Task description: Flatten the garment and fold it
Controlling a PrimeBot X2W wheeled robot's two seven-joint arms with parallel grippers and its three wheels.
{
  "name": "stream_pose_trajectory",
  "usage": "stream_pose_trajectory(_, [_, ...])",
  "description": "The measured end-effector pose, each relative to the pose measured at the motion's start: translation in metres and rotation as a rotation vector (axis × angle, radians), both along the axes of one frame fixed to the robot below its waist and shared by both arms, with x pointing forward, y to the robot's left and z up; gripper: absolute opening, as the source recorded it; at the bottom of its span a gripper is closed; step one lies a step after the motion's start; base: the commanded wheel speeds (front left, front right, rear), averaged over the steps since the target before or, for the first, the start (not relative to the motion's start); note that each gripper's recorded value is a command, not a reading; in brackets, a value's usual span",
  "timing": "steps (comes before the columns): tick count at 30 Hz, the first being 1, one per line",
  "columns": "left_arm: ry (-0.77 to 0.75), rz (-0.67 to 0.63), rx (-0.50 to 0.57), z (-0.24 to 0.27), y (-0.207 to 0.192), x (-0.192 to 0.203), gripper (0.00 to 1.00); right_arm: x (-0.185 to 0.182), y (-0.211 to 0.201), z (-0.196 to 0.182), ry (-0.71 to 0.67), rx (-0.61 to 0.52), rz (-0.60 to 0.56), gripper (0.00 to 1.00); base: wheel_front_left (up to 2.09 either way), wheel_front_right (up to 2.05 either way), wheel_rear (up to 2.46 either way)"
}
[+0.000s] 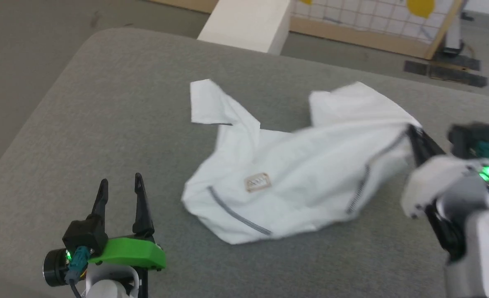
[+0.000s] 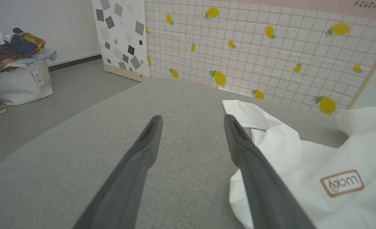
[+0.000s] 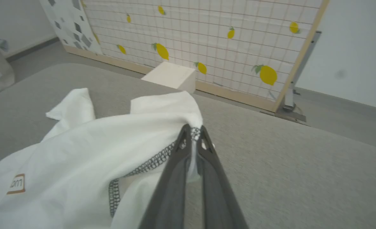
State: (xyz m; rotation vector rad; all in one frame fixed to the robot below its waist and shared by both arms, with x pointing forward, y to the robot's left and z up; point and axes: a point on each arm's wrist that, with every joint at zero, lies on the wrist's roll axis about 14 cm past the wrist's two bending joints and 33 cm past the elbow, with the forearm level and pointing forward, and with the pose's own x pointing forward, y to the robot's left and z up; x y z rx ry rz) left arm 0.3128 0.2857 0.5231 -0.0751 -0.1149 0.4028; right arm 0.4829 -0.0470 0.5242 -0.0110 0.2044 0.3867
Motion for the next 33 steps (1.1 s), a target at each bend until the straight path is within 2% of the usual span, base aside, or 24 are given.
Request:
stream_pose_trajectory(6, [-0.023,-0.092,-0.001,0.005,-0.023,0.017,1.00,-0.052,-0.100,-0.023,0.116,-0.080,-0.231,0.00,0.00,0.00,0.00])
stream_pose_trajectory(9, [-0.025,-0.140,0.005,0.005,-0.035,0.026,1.00,-0.087,-0.147,-0.049,0.237,-0.078,-0.345,0.00,0.00,0.00,0.00])
stream_pose_trajectory(14, [-0.018,-0.214,-0.002,0.001,-0.056,0.037,1.00,-0.137,-0.178,-0.098,0.437,-0.059,-0.424,0.00,0.00,0.00,0.00])
stream_pose_trajectory(15, [-0.012,-0.228,-0.004,-0.001,-0.061,0.039,1.00,-0.144,-0.179,-0.105,0.463,-0.052,-0.430,0.10,0.00,0.00,0.00])
stream_pose_trajectory(16, [-0.008,-0.241,-0.006,-0.002,-0.064,0.041,1.00,-0.147,-0.180,-0.108,0.471,-0.049,-0.435,0.44,0.00,0.00,0.00])
stream_pose_trajectory(17, [-0.002,-0.254,-0.008,-0.005,-0.068,0.043,1.00,-0.149,-0.182,-0.107,0.458,-0.045,-0.443,1.00,0.00,0.00,0.00])
stream_pose_trajectory(22, [0.061,-0.344,-0.029,-0.023,-0.097,0.051,1.00,-0.139,-0.192,-0.081,0.259,-0.028,-0.479,1.00,0.00,0.00,0.00])
stream_pose_trajectory(23, [0.105,-0.383,-0.043,-0.031,-0.109,0.057,1.00,-0.135,-0.188,-0.070,0.184,-0.034,-0.468,1.00,0.00,0.00,0.00])
stream_pose_trajectory(25, [0.168,-0.416,-0.059,-0.040,-0.121,0.065,1.00,-0.132,-0.185,-0.060,0.116,-0.037,-0.461,1.00,0.00,0.00,0.00])
stream_pose_trajectory(29, [0.309,-0.468,-0.061,-0.057,-0.140,0.082,1.00,-0.131,-0.183,-0.049,0.051,-0.030,-0.455,1.00,0.00,0.00,0.00])
stream_pose_trajectory(30, [0.392,-0.494,-0.050,-0.066,-0.149,0.092,1.00,-0.133,-0.179,-0.050,0.053,-0.030,-0.445,1.00,0.00,0.00,0.00])
stream_pose_trajectory(33, [0.497,-0.514,-0.042,-0.075,-0.155,0.106,1.00,-0.134,-0.173,-0.050,0.056,-0.026,-0.431,1.00,0.00,0.00,0.00])
